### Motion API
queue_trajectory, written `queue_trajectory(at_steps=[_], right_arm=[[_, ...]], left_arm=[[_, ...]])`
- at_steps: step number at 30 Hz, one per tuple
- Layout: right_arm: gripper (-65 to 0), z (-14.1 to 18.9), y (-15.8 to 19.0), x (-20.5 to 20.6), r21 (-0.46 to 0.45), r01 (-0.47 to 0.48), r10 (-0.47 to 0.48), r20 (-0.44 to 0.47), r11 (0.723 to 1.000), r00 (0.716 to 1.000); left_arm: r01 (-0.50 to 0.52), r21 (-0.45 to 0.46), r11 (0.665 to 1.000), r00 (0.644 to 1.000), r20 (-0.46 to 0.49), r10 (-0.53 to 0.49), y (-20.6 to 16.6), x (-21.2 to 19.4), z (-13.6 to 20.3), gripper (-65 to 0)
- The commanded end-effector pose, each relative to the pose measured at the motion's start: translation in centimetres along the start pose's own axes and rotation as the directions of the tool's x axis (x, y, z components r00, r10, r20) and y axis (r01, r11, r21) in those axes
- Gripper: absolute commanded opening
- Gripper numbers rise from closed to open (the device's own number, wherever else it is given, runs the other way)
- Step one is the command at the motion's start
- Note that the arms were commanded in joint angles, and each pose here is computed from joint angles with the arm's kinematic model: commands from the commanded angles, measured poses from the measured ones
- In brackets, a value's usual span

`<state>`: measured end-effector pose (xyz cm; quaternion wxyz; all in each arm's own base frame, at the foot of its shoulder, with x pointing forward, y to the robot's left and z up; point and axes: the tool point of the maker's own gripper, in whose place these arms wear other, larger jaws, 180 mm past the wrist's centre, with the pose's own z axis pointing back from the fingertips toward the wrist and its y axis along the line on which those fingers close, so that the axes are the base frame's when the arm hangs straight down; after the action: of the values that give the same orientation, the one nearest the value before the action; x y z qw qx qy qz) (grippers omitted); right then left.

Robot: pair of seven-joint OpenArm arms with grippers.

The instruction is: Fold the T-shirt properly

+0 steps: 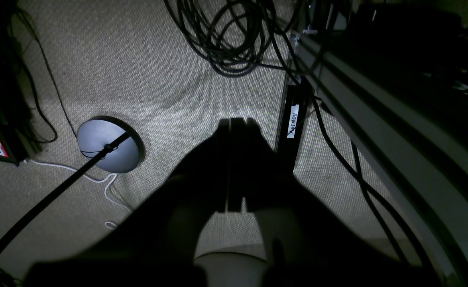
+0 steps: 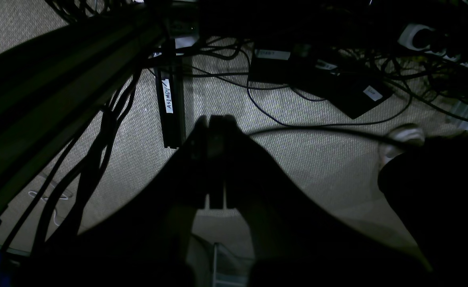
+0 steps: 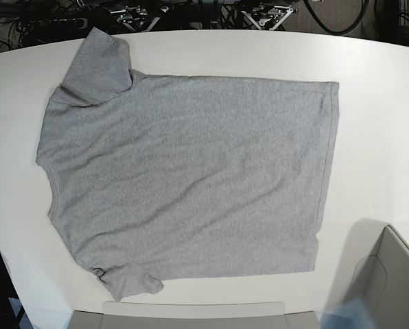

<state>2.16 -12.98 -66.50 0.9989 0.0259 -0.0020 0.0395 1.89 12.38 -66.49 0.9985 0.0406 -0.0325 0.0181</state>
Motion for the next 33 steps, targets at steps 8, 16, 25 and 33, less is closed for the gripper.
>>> queue_trajectory(at_steps=[8,16,25,33], right_arm=[[-64.6,0.1,-1.2,-0.1,-0.014,-0.005,0.005,0.001,1.000,1.000],[-64.6,0.2,-1.9,-0.1,-0.024,-0.002,0.002,0.000,1.000,1.000],[-64.6,0.1,-1.7,0.0,-0.022,-0.003,0.003,0.002,1.000,1.000],[-64.6,0.1,-1.9,-0.5,-0.024,-0.005,0.004,-0.006,1.000,1.000]], left_arm=[[0.002,0.002,1.000,1.000,0.006,-0.002,-0.1,0.1,0.0,-64.9],[0.004,0.002,1.000,1.000,0.017,-0.004,-0.1,0.7,0.0,-64.9],[0.004,0.000,1.000,1.000,0.015,-0.004,-0.1,0.6,0.0,-64.9],[0.001,0.027,1.000,1.000,0.014,-0.002,1.6,0.4,-0.1,-64.9]])
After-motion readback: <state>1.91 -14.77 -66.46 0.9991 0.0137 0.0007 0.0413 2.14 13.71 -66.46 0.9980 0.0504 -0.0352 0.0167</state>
